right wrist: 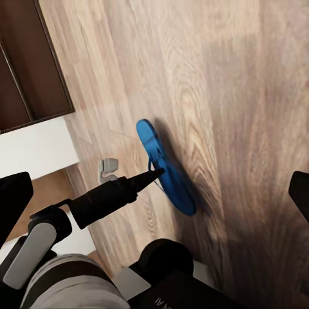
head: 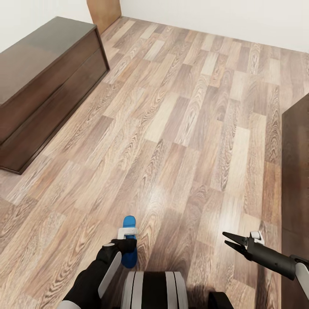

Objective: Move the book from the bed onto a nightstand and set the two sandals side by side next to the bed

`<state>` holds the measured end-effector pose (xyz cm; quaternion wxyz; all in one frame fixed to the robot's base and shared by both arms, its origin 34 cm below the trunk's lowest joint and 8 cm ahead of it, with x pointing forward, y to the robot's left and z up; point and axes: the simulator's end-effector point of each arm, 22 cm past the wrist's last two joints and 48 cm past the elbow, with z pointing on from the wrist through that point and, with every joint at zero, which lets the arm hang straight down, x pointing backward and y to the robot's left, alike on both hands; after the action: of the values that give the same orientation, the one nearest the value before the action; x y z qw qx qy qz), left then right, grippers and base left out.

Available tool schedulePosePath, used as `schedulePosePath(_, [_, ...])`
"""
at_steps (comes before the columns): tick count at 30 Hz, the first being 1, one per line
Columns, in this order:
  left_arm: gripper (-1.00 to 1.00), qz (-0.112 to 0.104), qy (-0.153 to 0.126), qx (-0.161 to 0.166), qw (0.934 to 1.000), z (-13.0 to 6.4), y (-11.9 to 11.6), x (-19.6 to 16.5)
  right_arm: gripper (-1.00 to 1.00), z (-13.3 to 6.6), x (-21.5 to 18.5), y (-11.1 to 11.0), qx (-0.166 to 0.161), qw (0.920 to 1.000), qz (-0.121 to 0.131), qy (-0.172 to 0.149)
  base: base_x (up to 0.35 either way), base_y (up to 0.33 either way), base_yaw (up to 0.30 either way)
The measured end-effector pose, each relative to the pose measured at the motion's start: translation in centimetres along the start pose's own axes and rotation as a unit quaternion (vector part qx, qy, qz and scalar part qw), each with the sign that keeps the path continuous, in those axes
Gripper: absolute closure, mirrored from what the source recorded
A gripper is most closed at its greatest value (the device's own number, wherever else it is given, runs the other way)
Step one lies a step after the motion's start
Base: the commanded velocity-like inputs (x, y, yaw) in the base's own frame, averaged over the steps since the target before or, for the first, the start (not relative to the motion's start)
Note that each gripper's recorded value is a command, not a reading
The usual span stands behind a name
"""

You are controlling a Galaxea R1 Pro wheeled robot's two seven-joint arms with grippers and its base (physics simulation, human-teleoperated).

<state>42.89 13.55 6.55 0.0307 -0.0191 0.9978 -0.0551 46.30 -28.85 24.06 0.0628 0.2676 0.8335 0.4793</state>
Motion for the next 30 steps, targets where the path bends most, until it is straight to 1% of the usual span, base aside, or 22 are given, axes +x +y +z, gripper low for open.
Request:
schedulePosePath(17, [1.0,0.002,-0.034,-0.002,0.9994,-2.5,0.3,-3.1,-1.0,-1.0,-1.0,3.0,-0.017,0.9994,-0.026,-0.014,0.0,0.0,0.0])
schedulePosePath(19, [1.0,0.001,-0.044,-0.004,0.999,-3.0,0.5,-3.9,-1.0,-1.1,-1.1,3.3,-0.018,0.9993,-0.03,-0.016,0.0,0.0,0.0])
schedulePosePath(21, [1.0,-0.005,-0.058,-0.007,0.9983,-3.7,1.2,-5.3,-1.0,-1.2,-1.2,3.5,-0.019,0.9991,-0.033,-0.017,0.0,0.0,0.0])
schedulePosePath(22, [1.0,-0.013,-0.068,-0.009,0.9976,-4.1,2.1,-6.2,-1.0,-1.3,-1.2,3.7,-0.019,0.9991,-0.035,-0.018,0.0,0.0,0.0])
schedulePosePath(23, [1.0,-0.028,-0.077,-0.004,0.9967,-4.6,3.0,-7.1,-1.0,-1.4,-1.2,3.8,-0.019,0.999,-0.036,-0.019,0.0,0.0,0.0])
schedulePosePath(24, [1.0,-0.045,-0.085,0.008,0.9953,-5.0,3.8,-7.9,-1.0,-1.4,-1.3,3.9,-0.019,0.9989,-0.038,-0.02,0.0,0.0,0.0])
schedulePosePath(26, [1.0,-0.084,-0.088,0.054,0.9911,-6.0,5.7,-8.9,-1.0,-1.5,-1.4,4.2,-0.019,0.9987,-0.042,-0.021,0.0,0.0,0.0])
schedulePosePath(27, [1.0,-0.102,-0.082,0.099,0.9864,-6.9,7.0,-9.3,-1.0,-1.6,-1.4,4.3,-0.018,0.9987,-0.043,-0.022,0.0,0.0,0.0])
schedulePosePath(28, [1.0,-0.105,-0.078,0.142,0.9813,-8.3,8.5,-9.6,-1.0,-1.7,-1.4,4.4,-0.019,0.9986,-0.045,-0.022,0.0,0.0,0.0])
schedulePosePath(30, [1.0,-0.108,-0.083,0.213,0.9677,-10.7,9.2,-10.4,-1.0,-1.8,-1.5,4.7,-0.02,0.9983,-0.048,-0.024,0.0,0.0,0.0])
